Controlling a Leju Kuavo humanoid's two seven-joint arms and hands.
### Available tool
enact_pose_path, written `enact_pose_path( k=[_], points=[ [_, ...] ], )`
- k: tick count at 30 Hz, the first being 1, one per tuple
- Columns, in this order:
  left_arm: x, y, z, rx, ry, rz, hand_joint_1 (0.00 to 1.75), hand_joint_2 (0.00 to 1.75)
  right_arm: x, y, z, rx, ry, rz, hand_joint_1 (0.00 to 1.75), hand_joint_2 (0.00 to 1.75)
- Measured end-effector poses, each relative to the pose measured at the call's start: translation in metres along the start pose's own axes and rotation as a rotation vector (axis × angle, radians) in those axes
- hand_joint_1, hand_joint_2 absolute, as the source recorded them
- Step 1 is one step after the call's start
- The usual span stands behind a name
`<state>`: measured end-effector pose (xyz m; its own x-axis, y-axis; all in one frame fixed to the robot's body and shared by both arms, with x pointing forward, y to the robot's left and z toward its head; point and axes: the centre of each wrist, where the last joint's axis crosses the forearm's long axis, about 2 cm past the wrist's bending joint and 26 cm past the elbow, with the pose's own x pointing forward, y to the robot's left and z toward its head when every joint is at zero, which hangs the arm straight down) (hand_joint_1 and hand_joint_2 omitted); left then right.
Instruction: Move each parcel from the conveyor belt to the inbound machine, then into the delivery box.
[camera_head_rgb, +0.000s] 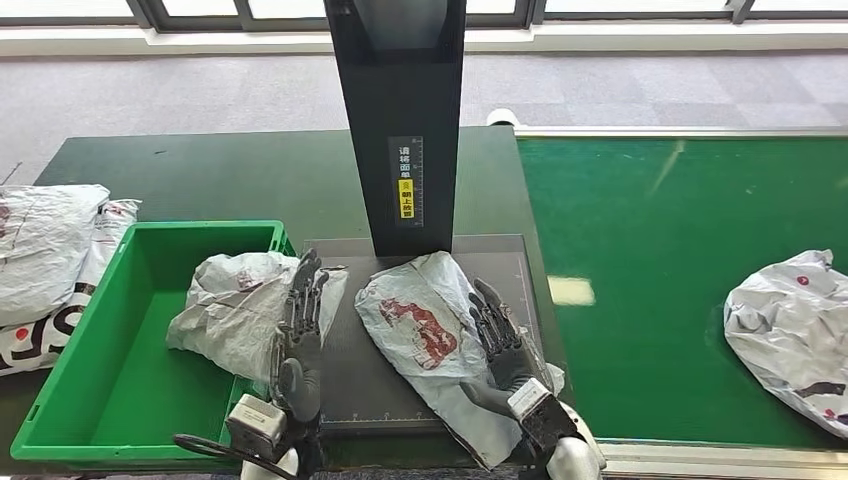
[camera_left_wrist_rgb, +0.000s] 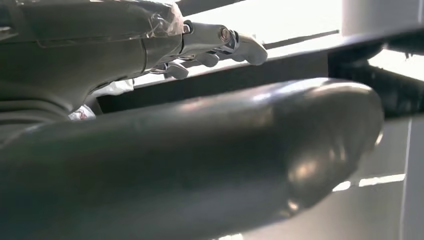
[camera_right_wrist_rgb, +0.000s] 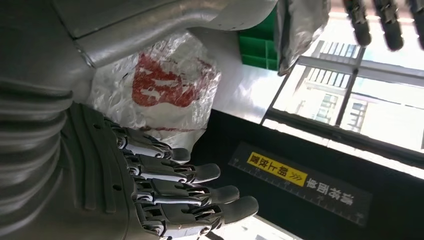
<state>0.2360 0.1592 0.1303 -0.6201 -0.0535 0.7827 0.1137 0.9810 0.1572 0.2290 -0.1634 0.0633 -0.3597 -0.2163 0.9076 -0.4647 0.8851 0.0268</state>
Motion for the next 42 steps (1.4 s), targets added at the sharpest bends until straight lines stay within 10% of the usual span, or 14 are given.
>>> enact_pose_path(
  k=[1,6,10,14,23,42],
  points=[
    [0.0,-0.002,0.0,-0.021,-0.001,-0.032,0.0,1.75,0.002,0.001,0.0,0.009,-0.011,0.002,0.0,1.75],
    [0.0,-0.01,-0.003,-0.115,0.001,-0.12,0.0,1.75,0.016,0.002,-0.004,0.045,-0.064,0.048,0.0,1.75],
    [-0.003,-0.016,-0.004,-0.169,0.006,-0.151,0.0,0.0,0.031,0.001,-0.003,0.032,-0.119,0.09,0.0,1.75],
    [-0.009,-0.022,-0.006,-0.229,0.01,-0.195,0.0,1.75,0.052,-0.004,-0.001,-0.017,-0.201,0.127,0.0,1.75],
    [-0.027,-0.041,-0.014,-0.352,0.078,-0.291,0.0,1.75,0.097,0.003,-0.01,0.03,-0.382,0.165,0.0,1.75],
    [-0.03,-0.044,-0.012,-0.25,0.102,-0.17,0.0,1.75,0.103,0.008,0.0,-0.02,-0.383,0.225,0.0,1.75]
  ],
)
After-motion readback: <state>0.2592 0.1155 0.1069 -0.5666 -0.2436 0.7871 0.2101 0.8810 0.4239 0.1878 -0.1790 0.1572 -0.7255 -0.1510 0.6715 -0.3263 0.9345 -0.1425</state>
